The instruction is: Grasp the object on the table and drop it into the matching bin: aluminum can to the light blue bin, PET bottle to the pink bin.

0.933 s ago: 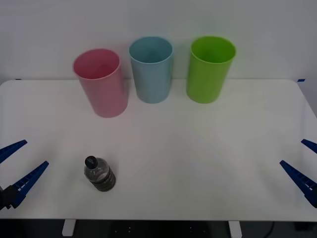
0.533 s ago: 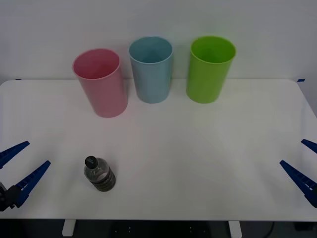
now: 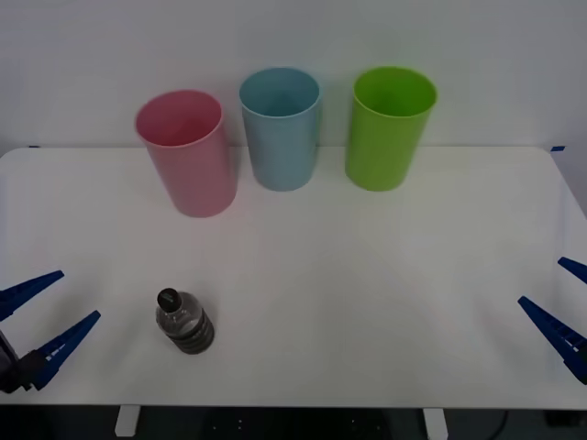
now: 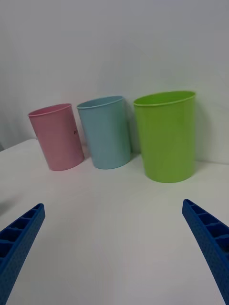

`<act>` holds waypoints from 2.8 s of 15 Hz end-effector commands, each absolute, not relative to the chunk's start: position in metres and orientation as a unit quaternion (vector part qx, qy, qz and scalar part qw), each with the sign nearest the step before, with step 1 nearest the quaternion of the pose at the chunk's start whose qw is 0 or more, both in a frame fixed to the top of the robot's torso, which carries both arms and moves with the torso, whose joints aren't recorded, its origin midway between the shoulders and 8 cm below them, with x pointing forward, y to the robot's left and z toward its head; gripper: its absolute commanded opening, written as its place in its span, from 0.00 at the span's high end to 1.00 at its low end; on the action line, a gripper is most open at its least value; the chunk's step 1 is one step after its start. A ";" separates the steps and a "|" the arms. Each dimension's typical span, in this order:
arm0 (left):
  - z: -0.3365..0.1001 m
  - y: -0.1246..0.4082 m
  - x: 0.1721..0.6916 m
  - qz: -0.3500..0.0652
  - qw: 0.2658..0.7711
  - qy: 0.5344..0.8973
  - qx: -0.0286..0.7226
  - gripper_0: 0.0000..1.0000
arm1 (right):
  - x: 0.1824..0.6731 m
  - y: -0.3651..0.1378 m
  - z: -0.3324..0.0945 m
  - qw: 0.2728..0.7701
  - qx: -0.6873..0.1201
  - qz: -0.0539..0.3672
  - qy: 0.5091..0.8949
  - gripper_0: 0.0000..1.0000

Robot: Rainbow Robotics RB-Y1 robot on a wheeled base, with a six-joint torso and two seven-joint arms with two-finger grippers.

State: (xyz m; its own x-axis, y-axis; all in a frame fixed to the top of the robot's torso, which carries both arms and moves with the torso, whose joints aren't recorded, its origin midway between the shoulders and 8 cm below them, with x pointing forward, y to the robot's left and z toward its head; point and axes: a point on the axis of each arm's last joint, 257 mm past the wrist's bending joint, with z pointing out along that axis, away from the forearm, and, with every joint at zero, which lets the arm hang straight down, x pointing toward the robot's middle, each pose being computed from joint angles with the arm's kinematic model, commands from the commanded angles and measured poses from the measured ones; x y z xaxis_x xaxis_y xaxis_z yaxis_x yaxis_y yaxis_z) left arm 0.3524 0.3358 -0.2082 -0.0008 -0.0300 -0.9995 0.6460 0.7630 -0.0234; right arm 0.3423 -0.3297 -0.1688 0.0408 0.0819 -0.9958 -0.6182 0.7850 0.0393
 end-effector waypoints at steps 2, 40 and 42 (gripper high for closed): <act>-0.234 0.328 0.355 -0.248 0.650 0.661 0.281 0.00 | 0.342 -0.330 -0.169 0.691 -0.208 0.253 0.645 0.00; -0.306 0.191 0.384 -0.263 0.626 0.643 0.354 0.00 | 0.342 -0.330 -0.169 0.691 -0.208 0.253 0.645 0.00; -0.306 0.191 0.384 -0.262 0.627 0.642 0.354 0.00 | 0.342 -0.330 -0.169 0.691 -0.208 0.253 0.645 0.00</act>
State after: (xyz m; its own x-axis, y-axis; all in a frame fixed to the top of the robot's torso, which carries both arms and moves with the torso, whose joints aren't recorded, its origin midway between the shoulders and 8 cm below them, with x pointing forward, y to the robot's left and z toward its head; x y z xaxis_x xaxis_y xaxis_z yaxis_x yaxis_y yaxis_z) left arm 0.3843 0.1913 -0.3061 0.0358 0.1265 -0.9913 0.7843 0.6112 0.1063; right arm 0.3423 -0.3297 -0.1689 0.0407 0.0821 -0.9958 -0.6182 0.7850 0.0394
